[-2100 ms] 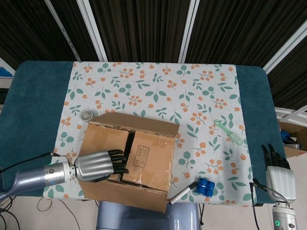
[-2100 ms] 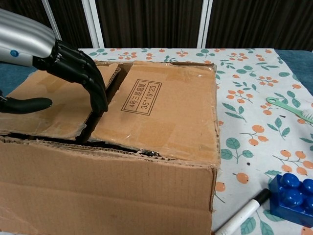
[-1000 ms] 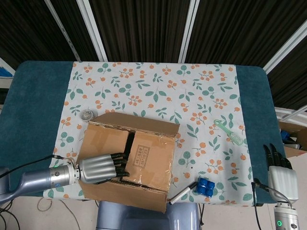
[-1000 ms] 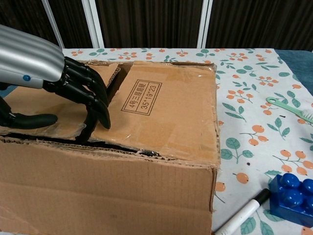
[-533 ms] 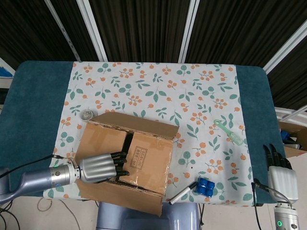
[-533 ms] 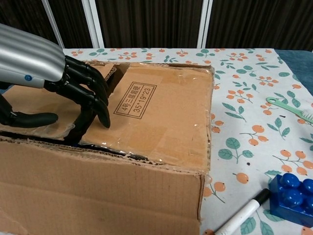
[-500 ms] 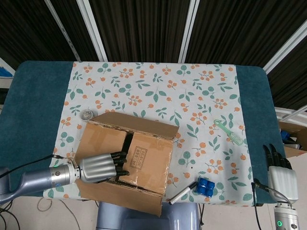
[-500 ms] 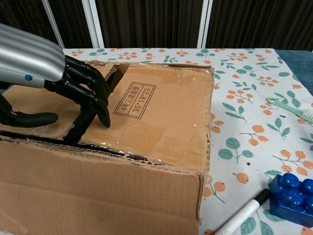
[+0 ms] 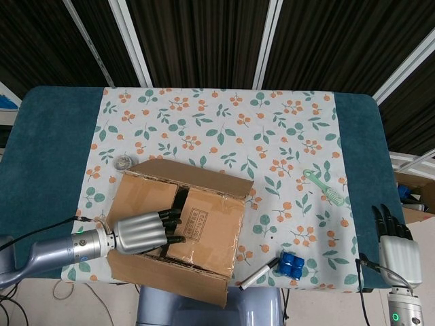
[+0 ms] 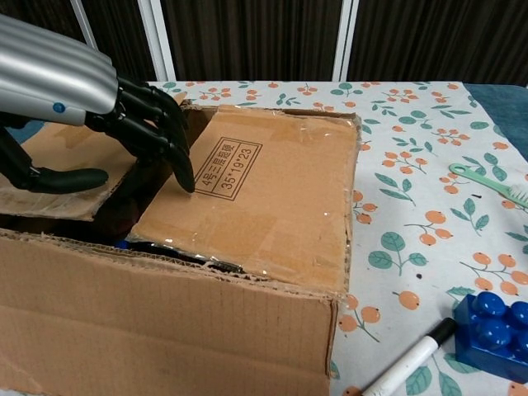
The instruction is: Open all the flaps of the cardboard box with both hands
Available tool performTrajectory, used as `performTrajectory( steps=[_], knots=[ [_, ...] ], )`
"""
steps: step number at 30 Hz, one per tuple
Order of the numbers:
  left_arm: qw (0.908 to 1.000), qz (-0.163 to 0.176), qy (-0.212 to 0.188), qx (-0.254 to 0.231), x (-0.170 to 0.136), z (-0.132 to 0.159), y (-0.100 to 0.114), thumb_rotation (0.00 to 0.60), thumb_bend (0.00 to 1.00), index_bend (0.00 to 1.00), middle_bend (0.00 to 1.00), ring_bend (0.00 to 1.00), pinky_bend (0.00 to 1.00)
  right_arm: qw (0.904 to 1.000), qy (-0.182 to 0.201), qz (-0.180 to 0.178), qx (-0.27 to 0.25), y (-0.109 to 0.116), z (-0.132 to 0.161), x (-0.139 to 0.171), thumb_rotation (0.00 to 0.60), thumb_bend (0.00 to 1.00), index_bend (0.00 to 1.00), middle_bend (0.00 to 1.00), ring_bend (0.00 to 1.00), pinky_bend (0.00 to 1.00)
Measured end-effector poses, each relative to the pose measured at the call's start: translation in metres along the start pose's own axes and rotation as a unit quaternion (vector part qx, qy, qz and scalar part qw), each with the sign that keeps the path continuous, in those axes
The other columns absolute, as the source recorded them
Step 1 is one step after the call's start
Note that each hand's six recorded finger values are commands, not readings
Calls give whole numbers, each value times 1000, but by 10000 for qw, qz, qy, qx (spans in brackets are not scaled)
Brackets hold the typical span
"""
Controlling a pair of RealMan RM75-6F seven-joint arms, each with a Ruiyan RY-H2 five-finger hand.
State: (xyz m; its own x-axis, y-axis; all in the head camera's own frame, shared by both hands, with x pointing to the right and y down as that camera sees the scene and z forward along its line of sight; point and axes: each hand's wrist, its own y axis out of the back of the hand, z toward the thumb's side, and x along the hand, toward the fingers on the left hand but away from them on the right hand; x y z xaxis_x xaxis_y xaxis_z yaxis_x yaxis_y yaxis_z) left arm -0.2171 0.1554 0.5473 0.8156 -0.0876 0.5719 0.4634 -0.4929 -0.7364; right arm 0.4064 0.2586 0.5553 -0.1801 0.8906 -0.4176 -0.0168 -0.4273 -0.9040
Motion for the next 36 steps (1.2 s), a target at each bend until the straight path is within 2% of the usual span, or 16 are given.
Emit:
performTrajectory(
  steps=[16,29,36],
  knots=[
    [9992,198,330,73,-23,-12,20,600,613,188,514,129,68,10000,25,41,-5,-2,1,0,600,180,0,79,171,233],
    [9963,596,599,-156,-45,-23,51,600,613,199,531,131,68,9999,28,96,9,-6,1,0,600,180,0,79,171,233],
    [9959,519,691,-252,-53,-25,55,600,609,199,544,131,65,9999,24,143,-18,-7,0,-1,600,180,0,76,171,234]
  ],
)
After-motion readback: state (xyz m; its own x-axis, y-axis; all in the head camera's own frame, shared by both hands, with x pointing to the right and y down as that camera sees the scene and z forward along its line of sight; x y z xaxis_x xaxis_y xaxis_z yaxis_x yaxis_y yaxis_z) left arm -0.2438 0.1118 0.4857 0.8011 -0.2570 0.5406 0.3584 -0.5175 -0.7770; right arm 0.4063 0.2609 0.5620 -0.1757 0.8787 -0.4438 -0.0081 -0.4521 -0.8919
